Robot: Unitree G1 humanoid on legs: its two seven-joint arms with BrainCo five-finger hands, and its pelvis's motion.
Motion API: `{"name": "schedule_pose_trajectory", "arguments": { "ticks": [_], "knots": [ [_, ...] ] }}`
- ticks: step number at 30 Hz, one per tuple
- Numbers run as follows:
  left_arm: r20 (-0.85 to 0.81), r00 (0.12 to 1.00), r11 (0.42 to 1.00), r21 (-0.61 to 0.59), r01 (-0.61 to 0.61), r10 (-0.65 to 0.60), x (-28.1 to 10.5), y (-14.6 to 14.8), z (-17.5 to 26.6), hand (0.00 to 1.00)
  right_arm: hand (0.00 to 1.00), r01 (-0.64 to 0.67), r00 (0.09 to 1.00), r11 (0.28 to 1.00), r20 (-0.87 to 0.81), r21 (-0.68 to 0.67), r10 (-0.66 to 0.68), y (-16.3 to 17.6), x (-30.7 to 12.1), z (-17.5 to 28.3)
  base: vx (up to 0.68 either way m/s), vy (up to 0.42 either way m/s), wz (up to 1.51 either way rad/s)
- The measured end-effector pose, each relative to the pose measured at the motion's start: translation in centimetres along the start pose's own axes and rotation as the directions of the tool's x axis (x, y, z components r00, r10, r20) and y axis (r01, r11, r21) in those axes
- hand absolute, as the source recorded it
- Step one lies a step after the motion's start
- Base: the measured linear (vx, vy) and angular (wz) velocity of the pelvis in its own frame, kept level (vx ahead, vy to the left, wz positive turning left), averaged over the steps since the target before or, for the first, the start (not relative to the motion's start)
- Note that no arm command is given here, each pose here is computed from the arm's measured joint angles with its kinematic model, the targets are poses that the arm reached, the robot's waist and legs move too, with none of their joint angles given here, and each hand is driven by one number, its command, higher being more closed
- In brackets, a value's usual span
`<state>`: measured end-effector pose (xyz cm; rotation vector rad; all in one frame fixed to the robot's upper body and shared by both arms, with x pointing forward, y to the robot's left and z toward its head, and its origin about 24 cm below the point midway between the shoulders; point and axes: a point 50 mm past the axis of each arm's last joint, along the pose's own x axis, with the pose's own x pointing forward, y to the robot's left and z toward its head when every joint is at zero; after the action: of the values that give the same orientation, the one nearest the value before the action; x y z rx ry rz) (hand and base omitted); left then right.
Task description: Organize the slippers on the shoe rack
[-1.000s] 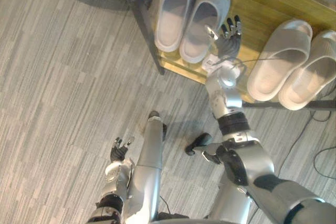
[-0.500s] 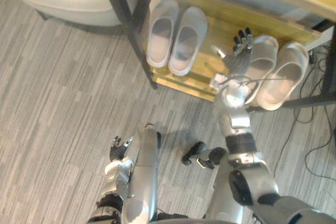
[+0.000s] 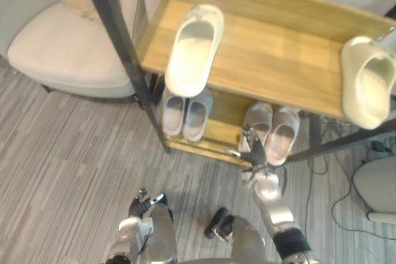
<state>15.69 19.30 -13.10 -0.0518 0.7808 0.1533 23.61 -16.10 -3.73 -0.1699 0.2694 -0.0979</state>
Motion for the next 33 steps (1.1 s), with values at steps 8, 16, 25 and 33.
{"name": "schedule_pose_trajectory", "arguments": {
  "ticks": [8, 16, 25, 33],
  "knots": [
    [0.020, 0.997, 0.991, 0.107, 0.078, -0.081, -0.3, -1.9, 0.1, 0.00, 0.00, 0.002, 0.939, 0.998, -0.343, -0.058, -0.022, -1.5, -3.5, -8.1, 0.06, 0.013, -0.15],
    [0.235, 0.930, 0.945, 0.232, 0.229, -0.283, -1.6, -6.4, 4.6, 0.00, 0.00, 0.019, 0.889, 0.998, -0.455, -0.066, -0.047, -2.1, -4.9, -10.6, -0.04, 0.001, 0.00],
    [0.359, 0.641, 0.730, 0.429, 0.532, -0.679, -6.5, -14.8, 8.5, 0.00, 0.00, 0.017, 0.831, 0.998, -0.555, -0.059, -0.047, -1.8, -6.6, -12.7, -0.03, 0.021, 0.15],
    [0.376, 0.379, 0.534, 0.594, 0.602, -0.846, -10.0, -19.4, 11.6, 0.00, 0.00, -0.026, 0.833, 0.997, -0.553, -0.066, -0.015, -1.3, -6.7, -12.7, 0.02, -0.002, 0.03]
  ]
}}
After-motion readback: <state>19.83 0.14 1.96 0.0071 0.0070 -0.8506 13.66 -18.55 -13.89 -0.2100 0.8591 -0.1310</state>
